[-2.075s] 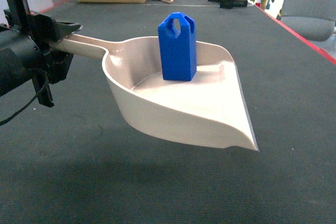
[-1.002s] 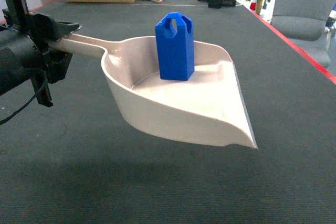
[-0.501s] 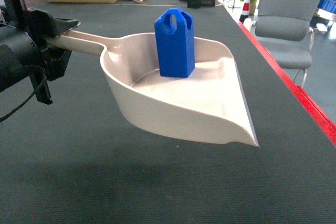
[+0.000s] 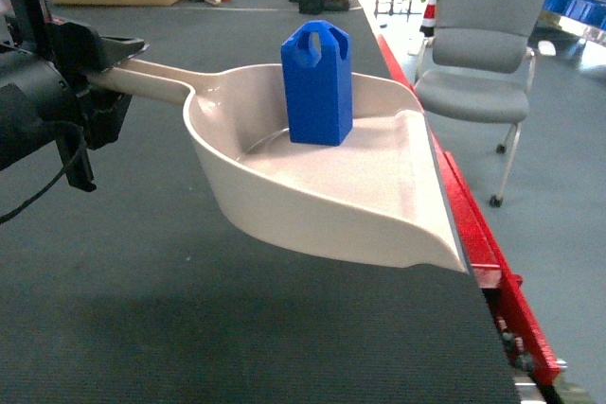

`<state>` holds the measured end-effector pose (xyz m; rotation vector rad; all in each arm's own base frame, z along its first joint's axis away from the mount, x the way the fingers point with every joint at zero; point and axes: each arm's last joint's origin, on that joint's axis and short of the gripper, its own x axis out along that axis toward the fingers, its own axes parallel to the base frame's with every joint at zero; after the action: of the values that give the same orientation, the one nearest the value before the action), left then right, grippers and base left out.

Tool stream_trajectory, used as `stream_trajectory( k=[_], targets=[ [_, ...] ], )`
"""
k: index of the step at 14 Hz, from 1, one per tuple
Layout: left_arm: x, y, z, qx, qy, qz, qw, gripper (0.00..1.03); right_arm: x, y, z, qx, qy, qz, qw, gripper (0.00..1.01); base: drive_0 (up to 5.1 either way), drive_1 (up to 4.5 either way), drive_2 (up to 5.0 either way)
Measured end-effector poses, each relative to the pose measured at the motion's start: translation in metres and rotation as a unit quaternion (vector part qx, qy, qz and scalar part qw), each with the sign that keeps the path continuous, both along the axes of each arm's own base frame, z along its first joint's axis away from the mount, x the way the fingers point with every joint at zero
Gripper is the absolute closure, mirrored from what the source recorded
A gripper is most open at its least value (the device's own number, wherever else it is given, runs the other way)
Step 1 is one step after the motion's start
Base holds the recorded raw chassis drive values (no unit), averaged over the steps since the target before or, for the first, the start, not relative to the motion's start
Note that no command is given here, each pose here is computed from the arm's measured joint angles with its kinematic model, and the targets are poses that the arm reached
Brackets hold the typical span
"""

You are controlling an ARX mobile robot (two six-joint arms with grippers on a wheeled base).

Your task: Place part in tray to right shelf

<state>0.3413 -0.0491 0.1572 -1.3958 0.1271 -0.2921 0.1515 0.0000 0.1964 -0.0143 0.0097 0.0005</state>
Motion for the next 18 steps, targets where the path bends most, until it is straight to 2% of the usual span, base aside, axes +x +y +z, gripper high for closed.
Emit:
stream_trajectory(
  k=[18],
  targets=[
    [-0.0003, 0.0000, 0.0014, -0.001, -0.003, -0.002, 1.0000, 0.90, -0.0004, 0.0000, 0.0003, 0.000, -0.002, 0.000, 1.0000, 0.03, 5.1, -2.30, -2.4]
  ],
)
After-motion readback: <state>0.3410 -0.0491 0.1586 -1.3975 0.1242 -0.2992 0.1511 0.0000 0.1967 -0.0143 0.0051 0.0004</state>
